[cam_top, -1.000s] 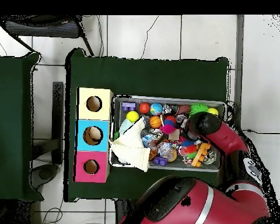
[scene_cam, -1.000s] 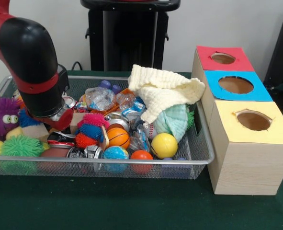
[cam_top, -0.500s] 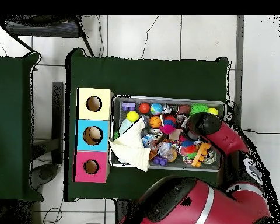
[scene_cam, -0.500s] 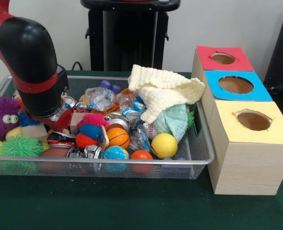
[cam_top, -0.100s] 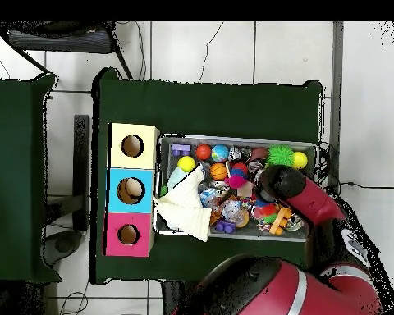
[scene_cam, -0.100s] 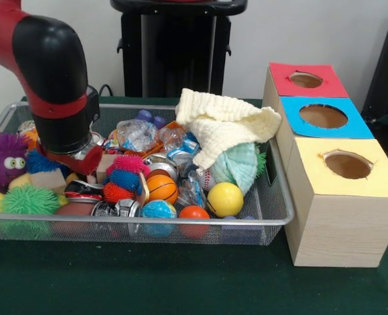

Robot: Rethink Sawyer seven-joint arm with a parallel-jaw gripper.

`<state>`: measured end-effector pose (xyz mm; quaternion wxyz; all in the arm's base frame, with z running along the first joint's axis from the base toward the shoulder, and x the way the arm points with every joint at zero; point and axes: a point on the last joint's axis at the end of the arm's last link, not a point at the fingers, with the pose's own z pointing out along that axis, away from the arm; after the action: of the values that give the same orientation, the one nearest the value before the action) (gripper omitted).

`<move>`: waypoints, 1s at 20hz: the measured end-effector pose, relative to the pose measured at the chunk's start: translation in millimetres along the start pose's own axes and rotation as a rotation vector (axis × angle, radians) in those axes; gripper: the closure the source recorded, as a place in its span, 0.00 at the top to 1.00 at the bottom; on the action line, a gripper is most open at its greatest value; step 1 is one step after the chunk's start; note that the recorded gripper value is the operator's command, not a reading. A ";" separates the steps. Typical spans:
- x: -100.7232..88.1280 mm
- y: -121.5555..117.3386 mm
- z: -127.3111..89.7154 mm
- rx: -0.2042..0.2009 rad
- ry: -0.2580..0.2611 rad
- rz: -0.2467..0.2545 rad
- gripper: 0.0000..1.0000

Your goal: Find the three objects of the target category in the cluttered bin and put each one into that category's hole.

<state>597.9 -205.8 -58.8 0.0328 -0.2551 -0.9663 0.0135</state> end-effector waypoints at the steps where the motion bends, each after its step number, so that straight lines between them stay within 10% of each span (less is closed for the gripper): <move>1: 2.0 0.5 -1.1 -0.001 -0.009 -0.003 0.00; 20: 73.0 22.0 -58.9 -0.166 0.026 0.032 0.00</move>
<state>549.5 -150.0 3.1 0.0239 -0.2726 -0.9593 -0.0697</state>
